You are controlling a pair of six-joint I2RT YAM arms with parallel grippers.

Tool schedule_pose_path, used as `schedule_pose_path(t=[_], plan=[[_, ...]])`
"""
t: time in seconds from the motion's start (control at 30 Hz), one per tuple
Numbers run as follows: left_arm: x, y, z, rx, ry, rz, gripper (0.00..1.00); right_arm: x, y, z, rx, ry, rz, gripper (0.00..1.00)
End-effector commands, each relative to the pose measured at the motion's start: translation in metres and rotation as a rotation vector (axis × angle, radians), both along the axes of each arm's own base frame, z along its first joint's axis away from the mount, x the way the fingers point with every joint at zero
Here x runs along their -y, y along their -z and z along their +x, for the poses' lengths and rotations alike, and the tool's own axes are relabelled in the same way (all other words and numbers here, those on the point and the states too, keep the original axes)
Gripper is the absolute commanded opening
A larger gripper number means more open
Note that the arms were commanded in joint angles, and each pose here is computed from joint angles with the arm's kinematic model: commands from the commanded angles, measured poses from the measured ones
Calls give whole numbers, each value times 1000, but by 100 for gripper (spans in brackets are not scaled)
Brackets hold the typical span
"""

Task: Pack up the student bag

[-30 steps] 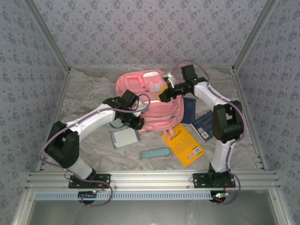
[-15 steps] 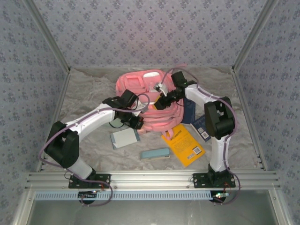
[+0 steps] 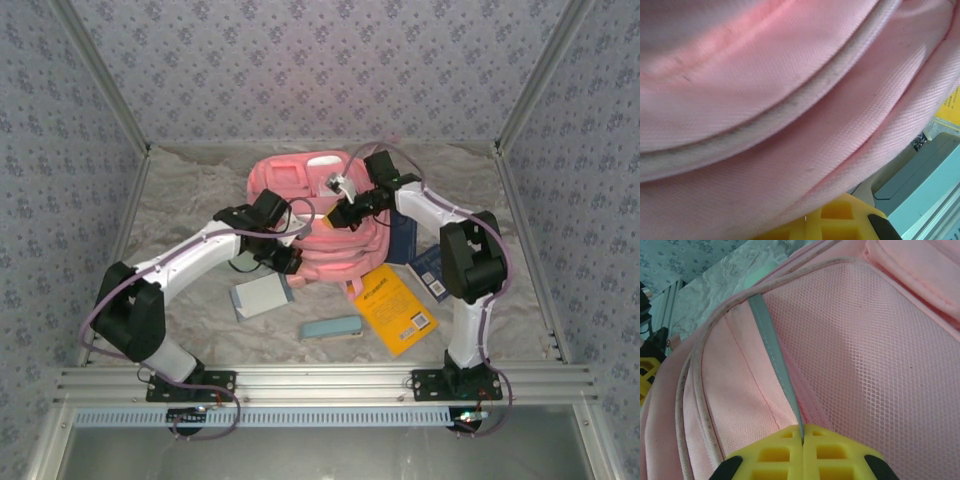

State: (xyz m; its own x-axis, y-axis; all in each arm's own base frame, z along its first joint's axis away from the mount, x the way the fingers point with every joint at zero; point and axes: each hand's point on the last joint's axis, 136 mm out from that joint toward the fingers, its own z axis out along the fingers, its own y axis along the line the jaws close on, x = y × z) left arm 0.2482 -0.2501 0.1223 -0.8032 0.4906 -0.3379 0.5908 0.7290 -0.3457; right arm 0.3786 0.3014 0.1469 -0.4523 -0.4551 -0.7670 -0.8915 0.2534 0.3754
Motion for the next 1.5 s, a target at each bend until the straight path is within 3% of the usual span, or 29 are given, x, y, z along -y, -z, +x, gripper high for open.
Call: schedule_pose_path(t=[0.0,0.43,0.8,0.93,1.1,1.27,1.47], plan=[[4,-24,0,23,-21,-65,0,-11,-36,16,26,127,57,0],[20,-42,-12,-48,-97,-168,0,-44,-57,26,-24,331,93,0],[50,-56,-4,-56,-112,-224,0,-83,-65,17,-16,362,68,0],[60,-63,0,-51,-106,-234,0,-78,-78,24,-22,436,105,0],[52,-77,5,2,-119,-197,0,-48,-110,43,-70,649,165,0],[46,-95,11,54,-123,-177,0,-31,-127,49,-104,793,149,0],[55,-101,8,22,-117,-229,0,-44,-124,43,-150,819,136,0]])
